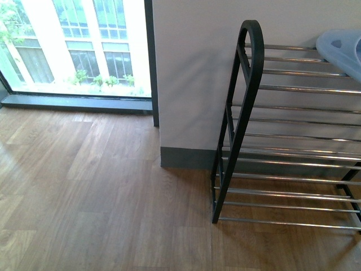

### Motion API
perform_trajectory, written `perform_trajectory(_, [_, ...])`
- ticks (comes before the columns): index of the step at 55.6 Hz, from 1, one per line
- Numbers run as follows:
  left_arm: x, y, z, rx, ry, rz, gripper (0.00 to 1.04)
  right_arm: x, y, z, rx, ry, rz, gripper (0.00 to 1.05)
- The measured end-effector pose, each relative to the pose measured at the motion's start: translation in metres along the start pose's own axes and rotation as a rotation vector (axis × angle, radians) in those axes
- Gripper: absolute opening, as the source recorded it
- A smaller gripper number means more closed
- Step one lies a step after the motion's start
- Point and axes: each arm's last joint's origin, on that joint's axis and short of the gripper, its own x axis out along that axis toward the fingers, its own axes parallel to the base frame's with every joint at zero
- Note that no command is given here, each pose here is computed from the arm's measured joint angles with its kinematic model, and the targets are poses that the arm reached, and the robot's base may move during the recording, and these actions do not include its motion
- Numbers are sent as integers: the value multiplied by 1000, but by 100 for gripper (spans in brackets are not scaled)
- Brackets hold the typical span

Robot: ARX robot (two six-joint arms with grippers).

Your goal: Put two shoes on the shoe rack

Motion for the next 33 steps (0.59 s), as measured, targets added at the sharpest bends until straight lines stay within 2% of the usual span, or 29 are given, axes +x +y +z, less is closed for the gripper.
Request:
perform_trajectory(8, [0, 0, 0, 0, 0, 0, 2, -8, 0, -4, 0, 35, 2, 1])
perform_trajectory(25, [0, 0, 0, 0, 0, 1, 2, -13, 0, -3, 0, 5, 0, 1])
perform_trajectory(33, [0, 0, 0, 0, 0, 1, 2, -13, 0, -3, 0, 5, 0, 26])
